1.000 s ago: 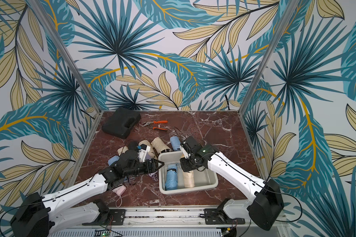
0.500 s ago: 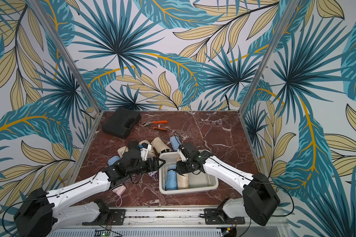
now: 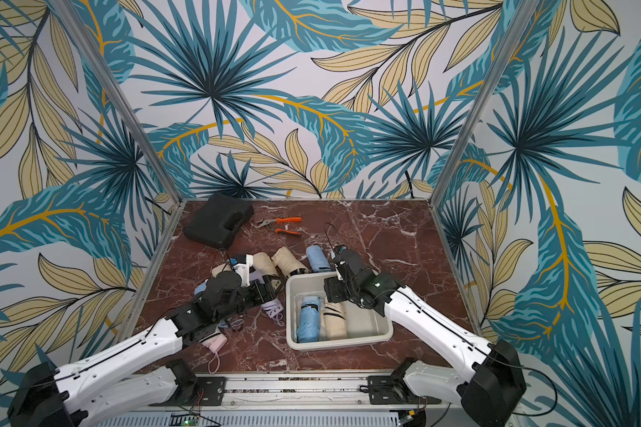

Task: Put the umbrella into the storage box
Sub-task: Pick up the umbrella from the center of the board.

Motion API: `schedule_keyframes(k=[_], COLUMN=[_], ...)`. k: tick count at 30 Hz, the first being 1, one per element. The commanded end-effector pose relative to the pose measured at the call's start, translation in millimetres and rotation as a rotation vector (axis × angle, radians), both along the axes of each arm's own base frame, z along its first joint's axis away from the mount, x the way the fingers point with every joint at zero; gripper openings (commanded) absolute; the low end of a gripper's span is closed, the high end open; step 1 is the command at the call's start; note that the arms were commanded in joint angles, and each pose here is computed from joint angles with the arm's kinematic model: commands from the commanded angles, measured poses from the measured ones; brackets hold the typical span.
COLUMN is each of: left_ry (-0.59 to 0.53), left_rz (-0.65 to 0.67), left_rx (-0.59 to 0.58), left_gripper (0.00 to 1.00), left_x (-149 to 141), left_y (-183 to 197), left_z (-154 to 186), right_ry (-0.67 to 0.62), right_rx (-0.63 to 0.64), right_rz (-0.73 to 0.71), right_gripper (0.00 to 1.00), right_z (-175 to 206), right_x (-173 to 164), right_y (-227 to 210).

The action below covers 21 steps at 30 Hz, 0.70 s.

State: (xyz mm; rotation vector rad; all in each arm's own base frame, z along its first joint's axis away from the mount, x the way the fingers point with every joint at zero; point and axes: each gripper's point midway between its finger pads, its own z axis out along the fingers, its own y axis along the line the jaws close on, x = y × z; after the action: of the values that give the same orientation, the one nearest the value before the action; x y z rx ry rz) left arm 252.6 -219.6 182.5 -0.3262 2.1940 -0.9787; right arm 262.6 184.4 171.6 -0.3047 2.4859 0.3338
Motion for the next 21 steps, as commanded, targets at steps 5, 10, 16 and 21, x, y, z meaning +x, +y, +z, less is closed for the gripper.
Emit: schedule_keyframes(k=[5,10,16,21], left_ry=[0.158,0.195,0.179,0.170], left_rz=[0.338,0.360,0.280,0.225], left_rx=[0.218,0.255,0.247,0.272], left_gripper=[1.00,1.00,1.00,1.00], left_x=[3,13,33,50], left_y=[87,92,66,55], left_z=[-51,-63,-74,-78], right_ry=[-0.135,-0.237,-0.250,-0.228], right_rx=[0.082,0.179,0.229,0.247], right_rz=[0.012,-0.024,-0.039,-0.024], right_gripper=[0.70,0.72,0.74,0.75], right_z=[53,77,77,74], right_x=[10,25,34,33], right_y=[6,14,23,29])
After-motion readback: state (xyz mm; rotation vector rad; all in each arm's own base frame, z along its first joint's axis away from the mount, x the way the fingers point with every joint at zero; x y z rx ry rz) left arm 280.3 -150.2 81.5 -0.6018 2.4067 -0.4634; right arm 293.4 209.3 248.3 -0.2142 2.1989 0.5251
